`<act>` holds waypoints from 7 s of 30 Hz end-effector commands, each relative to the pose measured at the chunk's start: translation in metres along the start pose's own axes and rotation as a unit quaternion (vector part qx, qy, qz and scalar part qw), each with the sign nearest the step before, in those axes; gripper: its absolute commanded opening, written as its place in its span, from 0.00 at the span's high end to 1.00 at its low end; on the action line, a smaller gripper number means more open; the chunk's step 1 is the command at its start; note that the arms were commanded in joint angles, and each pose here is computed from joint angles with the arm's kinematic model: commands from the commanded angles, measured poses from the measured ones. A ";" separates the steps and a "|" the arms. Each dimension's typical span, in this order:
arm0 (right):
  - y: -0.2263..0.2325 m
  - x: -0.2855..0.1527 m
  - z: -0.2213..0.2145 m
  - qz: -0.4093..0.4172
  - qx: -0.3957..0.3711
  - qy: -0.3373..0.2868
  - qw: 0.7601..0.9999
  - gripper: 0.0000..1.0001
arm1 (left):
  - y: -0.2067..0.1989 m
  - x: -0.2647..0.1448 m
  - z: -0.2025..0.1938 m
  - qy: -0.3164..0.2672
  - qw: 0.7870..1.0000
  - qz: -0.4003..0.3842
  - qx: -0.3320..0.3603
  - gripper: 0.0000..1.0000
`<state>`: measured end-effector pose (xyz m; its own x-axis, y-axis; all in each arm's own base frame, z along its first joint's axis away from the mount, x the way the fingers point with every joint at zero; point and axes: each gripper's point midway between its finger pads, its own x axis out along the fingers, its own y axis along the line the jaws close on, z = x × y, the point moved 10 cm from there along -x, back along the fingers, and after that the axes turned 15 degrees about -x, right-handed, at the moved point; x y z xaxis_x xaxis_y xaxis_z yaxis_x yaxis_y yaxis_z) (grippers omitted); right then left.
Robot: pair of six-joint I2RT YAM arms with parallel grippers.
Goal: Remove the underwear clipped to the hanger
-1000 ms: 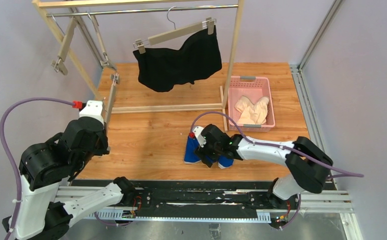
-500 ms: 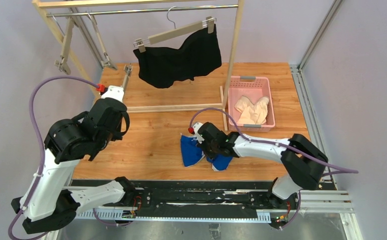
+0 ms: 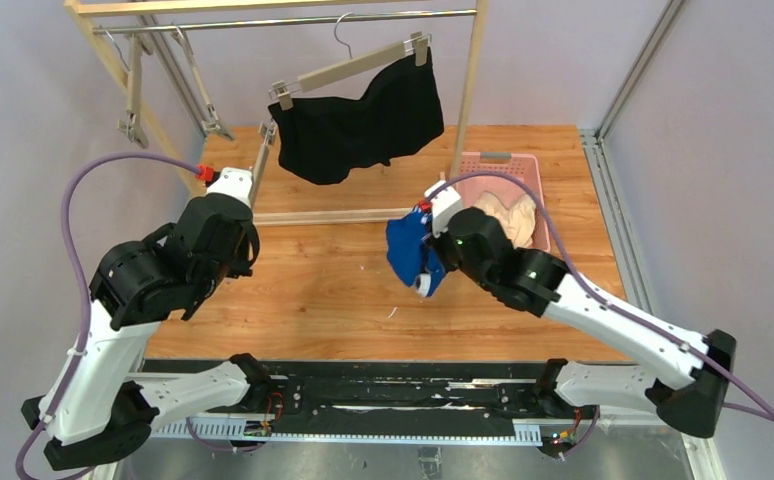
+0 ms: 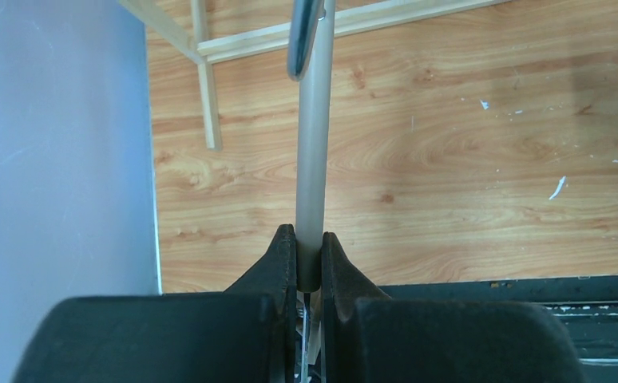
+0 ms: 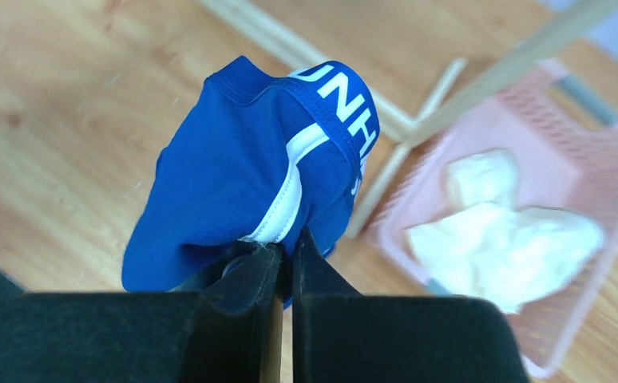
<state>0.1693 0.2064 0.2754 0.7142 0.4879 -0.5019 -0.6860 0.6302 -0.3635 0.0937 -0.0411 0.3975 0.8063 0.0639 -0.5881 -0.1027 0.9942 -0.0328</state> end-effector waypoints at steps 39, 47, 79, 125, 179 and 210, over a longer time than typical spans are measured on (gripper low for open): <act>-0.171 0.020 -0.057 -0.227 0.155 0.026 0.961 1.00 | 0.021 -0.037 0.029 -0.129 0.986 -0.044 -0.099 1.00; -0.166 0.026 -0.064 -0.213 0.158 0.033 0.964 0.99 | 0.011 -0.033 0.043 -0.146 0.984 -0.048 -0.086 1.00; -0.167 0.048 -0.085 -0.186 0.177 0.056 0.965 0.99 | -0.017 0.011 0.101 -0.090 0.996 -0.002 0.028 1.00; -0.170 0.047 -0.110 -0.200 0.204 0.080 0.955 0.39 | -0.009 0.073 0.197 -0.123 0.981 -0.135 -0.062 1.00; -0.126 -0.022 -0.056 -0.167 0.130 -0.063 0.975 0.39 | 0.025 -0.006 0.159 -0.250 0.963 -0.065 -0.081 0.24; -0.087 -0.017 -0.055 -0.127 0.081 -0.058 0.987 0.40 | -0.129 0.039 0.200 -0.192 0.922 -0.337 -0.004 0.24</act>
<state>0.2135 0.1074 0.2716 0.8765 0.3510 -0.3294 -0.4502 0.8400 -0.3029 0.2497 -0.1476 0.5378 0.8087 -0.5730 -0.1327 0.5101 0.7956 -0.3268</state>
